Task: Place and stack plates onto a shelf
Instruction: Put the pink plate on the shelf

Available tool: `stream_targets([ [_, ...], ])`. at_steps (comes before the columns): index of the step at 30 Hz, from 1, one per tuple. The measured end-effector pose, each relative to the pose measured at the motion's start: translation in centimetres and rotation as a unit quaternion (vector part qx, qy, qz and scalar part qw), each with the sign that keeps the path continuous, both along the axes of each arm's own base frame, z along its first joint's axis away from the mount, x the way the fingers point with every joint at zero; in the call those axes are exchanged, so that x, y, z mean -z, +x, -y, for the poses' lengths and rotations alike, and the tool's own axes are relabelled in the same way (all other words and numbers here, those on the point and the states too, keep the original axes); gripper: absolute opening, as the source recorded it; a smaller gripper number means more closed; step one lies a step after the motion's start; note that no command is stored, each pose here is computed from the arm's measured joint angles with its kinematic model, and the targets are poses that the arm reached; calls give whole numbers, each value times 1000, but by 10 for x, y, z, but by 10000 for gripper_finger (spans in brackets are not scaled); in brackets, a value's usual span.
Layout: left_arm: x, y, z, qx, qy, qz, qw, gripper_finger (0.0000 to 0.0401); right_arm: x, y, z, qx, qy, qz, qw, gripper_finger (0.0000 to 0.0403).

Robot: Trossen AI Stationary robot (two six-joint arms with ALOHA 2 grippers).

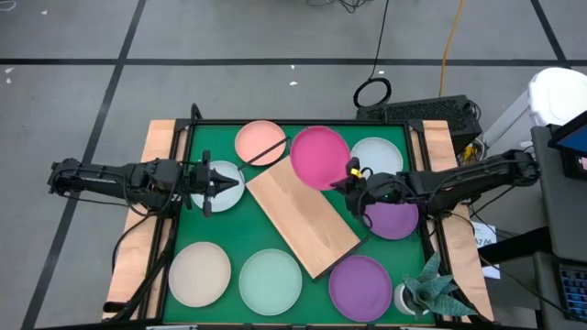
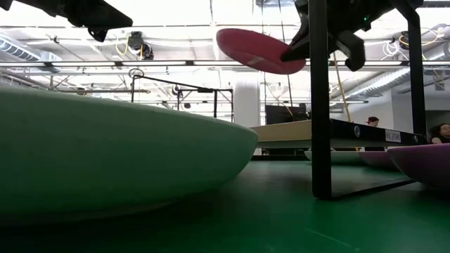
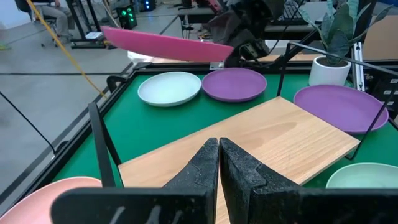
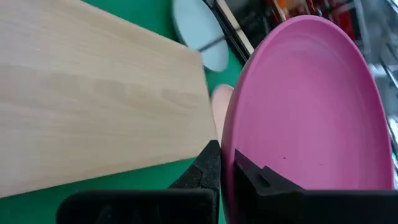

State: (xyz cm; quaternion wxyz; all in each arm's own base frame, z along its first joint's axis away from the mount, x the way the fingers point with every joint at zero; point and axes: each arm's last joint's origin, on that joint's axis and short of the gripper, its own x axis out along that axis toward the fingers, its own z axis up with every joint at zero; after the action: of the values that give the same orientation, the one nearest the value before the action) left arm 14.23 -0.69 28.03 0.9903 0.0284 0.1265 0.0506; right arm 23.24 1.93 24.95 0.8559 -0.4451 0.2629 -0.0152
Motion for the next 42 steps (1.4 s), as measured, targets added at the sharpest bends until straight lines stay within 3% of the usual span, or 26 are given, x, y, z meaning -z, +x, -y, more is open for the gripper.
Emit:
stream_targets([
  [5,0,0,0,0,0,0,1000,21,0,0,-5,-72,27,-5,997,3],
  [12,0,0,0,0,0,1,1000,21,0,1,-7,-90,82,-1,993,3],
  [18,0,0,0,1,4,0,1000,21,7,-3,-8,-100,84,-40,991,4],
  [24,-3,1,0,0,3,18,1000,21,9,-4,-7,-151,116,-60,980,4],
  [34,-1,18,3,11,28,22,999,21,13,-5,-8,-172,114,-77,976,3],
  [42,8,55,15,44,80,37,995,21,18,-8,-8,-247,9,-106,963,2],
])
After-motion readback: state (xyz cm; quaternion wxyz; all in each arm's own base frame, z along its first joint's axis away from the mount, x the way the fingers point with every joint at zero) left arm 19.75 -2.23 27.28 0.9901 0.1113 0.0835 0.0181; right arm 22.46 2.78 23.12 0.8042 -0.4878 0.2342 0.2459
